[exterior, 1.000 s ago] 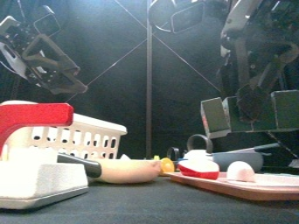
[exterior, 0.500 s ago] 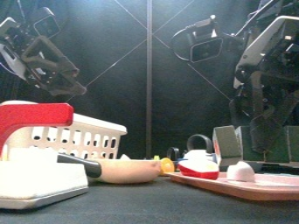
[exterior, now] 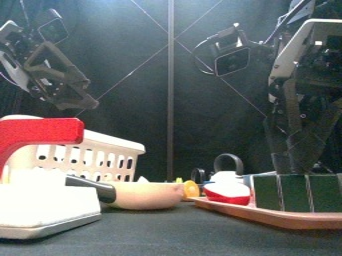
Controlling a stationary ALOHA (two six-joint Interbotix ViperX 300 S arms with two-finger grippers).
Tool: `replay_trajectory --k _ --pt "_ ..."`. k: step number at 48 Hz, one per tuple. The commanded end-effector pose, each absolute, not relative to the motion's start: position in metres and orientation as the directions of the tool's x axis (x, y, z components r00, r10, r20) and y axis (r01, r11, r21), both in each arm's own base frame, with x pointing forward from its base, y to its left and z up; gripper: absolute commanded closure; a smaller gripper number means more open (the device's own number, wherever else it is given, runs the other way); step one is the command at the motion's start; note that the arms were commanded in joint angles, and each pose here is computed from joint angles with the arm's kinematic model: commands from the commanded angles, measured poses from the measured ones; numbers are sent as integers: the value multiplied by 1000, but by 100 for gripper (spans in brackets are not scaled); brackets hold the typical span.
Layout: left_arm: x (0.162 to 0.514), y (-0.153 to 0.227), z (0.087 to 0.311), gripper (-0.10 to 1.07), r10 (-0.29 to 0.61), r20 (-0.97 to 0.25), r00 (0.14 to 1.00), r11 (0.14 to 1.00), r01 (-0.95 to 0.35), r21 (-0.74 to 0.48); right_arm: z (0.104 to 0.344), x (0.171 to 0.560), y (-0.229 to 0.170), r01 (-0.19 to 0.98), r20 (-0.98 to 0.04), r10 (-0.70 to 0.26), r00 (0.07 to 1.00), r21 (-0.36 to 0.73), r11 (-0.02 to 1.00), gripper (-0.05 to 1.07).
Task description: Place green sushi roll on plate
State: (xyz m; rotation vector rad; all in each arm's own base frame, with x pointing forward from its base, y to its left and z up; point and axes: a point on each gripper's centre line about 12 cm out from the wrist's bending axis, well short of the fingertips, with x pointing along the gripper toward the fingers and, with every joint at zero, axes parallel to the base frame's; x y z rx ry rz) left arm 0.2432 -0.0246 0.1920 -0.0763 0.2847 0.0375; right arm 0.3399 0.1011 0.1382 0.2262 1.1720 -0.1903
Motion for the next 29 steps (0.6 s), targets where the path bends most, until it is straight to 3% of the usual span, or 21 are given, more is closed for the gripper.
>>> replay_trajectory --k 1,14,29 --pt "245 -25 196 2 28 -267 963 996 -49 -71 151 346 102 256 -911 -23 412 92 962 14" --pt "245 -25 196 2 28 -267 963 996 -49 -72 168 352 104 236 -886 -14 464 108 966 14" --pt "246 -23 196 2 42 -270 962 993 -71 -98 213 355 91 176 -782 -12 623 124 977 14"
